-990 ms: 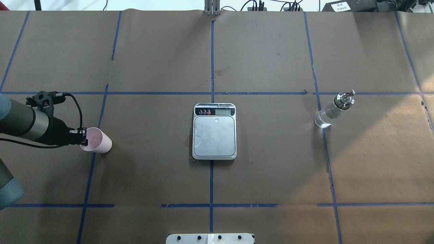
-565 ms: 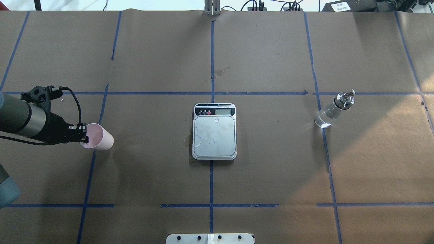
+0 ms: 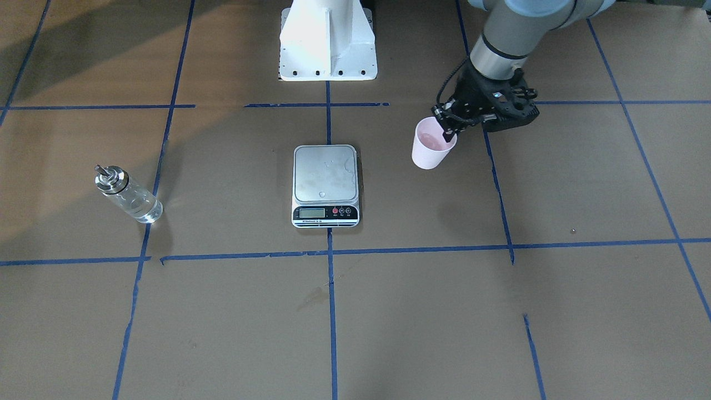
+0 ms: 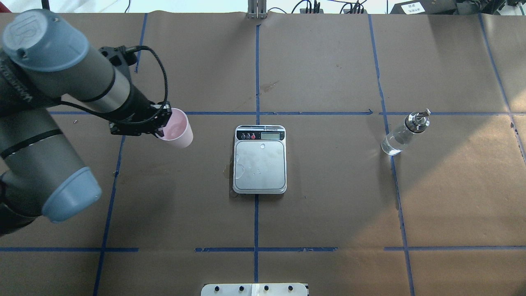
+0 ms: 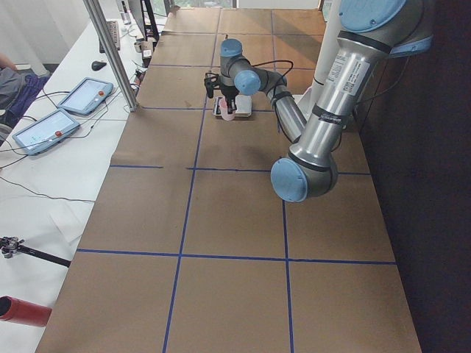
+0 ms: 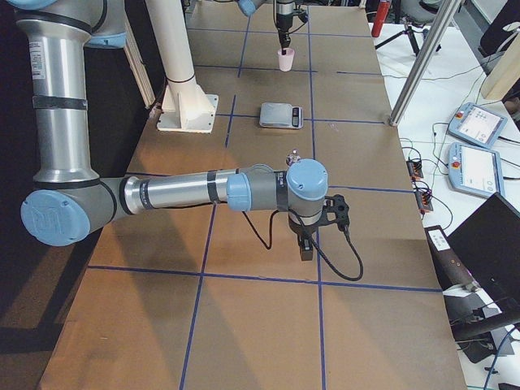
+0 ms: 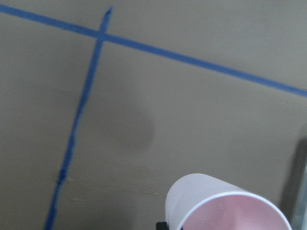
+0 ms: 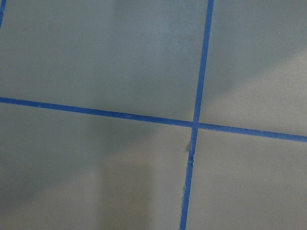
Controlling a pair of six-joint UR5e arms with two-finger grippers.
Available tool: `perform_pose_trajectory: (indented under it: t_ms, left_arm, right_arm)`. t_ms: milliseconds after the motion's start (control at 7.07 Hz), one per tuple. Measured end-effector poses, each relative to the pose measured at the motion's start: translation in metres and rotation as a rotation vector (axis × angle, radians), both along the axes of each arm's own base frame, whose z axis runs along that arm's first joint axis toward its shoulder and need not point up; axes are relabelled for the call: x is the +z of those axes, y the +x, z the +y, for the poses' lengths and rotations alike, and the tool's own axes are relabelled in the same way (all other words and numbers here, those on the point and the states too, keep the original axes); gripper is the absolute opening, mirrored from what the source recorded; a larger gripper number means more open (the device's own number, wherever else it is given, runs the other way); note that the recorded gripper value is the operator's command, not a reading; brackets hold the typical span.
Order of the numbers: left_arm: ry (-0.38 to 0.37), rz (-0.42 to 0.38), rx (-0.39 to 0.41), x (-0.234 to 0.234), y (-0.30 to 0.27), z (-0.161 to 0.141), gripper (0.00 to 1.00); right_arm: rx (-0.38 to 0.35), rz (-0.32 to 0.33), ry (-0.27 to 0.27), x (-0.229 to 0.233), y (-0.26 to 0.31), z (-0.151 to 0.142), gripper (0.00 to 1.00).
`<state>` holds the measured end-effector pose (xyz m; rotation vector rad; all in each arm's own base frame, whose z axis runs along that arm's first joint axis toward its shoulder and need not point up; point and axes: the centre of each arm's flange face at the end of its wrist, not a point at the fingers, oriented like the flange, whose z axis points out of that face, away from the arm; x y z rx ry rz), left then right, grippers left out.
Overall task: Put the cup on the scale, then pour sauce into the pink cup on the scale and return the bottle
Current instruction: 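Lift the pink cup with the left gripper and carry it over the scale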
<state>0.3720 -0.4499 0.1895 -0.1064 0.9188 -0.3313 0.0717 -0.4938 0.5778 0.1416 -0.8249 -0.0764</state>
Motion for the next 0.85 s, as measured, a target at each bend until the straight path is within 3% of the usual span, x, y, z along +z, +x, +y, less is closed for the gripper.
perform_pose_trajectory:
  t_ms: [283, 848]
  left_arm:
    - [-0.090, 0.010, -0.020, -0.064, 0.074, -0.007, 0.00]
    - [-0.102, -0.009, -0.044, -0.058, 0.172, 0.015, 0.00]
  right_arm:
    - [-0.001, -0.002, 0.006, -0.002, -0.001, -0.001, 1.00]
    - [-0.004, -0.020, 0.010, -0.004, -0.002, -0.001, 1.00]
